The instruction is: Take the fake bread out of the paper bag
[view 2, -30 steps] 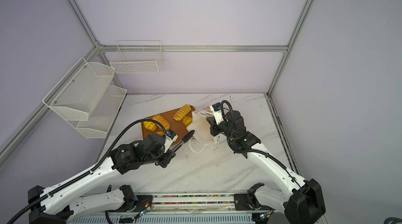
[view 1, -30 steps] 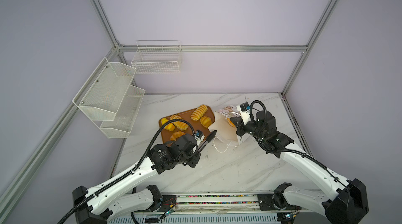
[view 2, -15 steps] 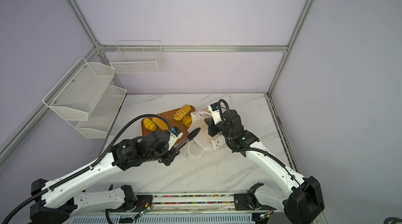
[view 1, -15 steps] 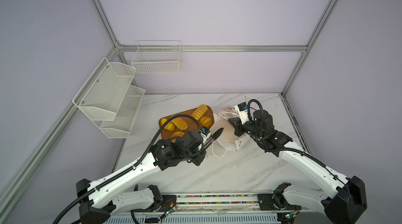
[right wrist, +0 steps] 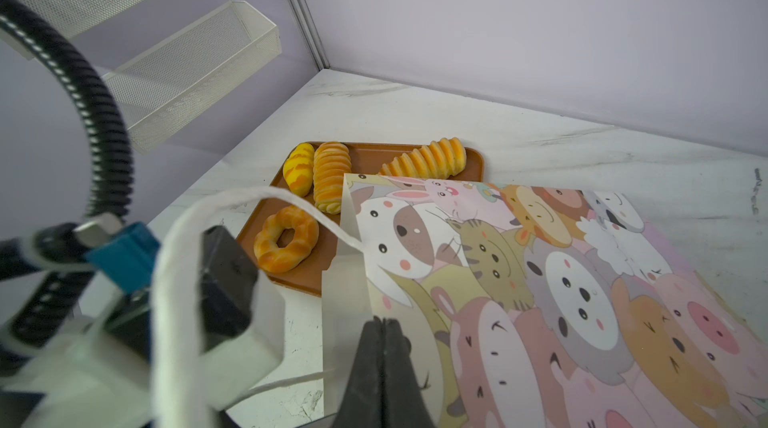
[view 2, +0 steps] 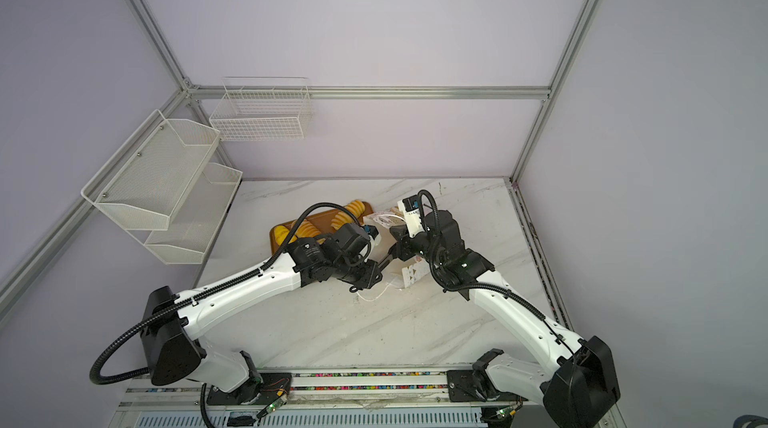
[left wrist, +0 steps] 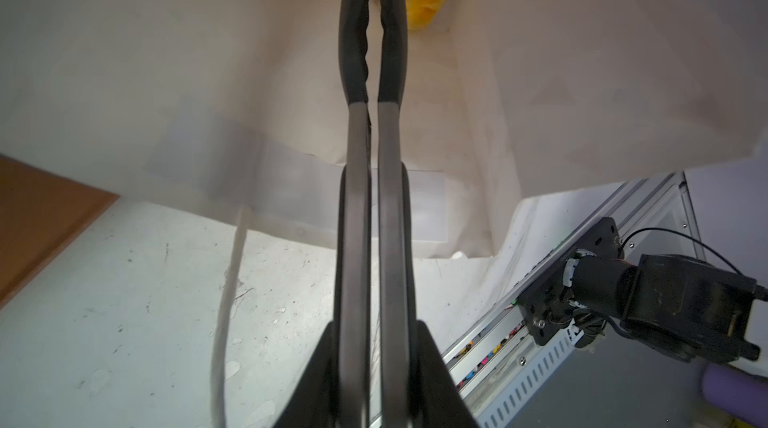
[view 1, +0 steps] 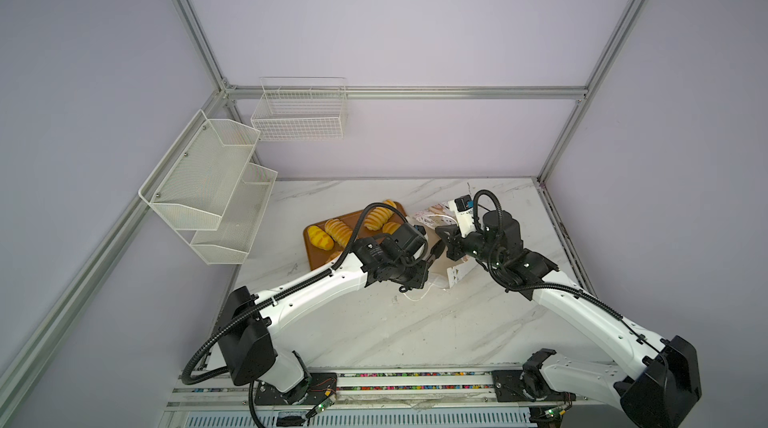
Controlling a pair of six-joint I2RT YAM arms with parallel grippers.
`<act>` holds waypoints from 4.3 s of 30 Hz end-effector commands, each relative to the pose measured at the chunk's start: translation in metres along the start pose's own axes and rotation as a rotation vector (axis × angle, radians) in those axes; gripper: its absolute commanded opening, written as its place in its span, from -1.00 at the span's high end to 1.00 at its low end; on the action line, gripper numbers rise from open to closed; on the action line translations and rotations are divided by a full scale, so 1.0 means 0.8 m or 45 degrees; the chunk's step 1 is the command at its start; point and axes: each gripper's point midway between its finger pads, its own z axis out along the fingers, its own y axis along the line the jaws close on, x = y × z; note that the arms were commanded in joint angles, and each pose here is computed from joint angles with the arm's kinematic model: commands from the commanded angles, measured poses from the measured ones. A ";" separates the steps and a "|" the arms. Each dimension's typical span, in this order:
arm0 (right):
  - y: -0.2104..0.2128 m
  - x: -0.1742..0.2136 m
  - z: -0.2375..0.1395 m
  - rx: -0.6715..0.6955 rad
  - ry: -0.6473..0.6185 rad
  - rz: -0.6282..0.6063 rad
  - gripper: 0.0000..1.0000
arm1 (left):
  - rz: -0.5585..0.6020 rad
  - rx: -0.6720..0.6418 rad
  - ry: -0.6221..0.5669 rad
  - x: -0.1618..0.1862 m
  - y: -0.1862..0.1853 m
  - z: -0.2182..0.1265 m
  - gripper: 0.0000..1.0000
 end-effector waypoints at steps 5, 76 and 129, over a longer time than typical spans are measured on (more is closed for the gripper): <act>0.011 -0.047 -0.014 -0.007 -0.138 0.013 1.00 | -0.171 0.284 -0.163 -0.051 -0.036 -0.008 0.78; 0.045 -0.036 0.015 -0.238 -0.062 -0.195 1.00 | -0.353 0.378 -0.349 -0.124 -0.021 0.082 0.09; 0.032 -0.029 -0.034 -0.113 -0.191 -0.445 1.00 | -0.294 0.261 -0.177 -0.033 -0.011 0.021 0.88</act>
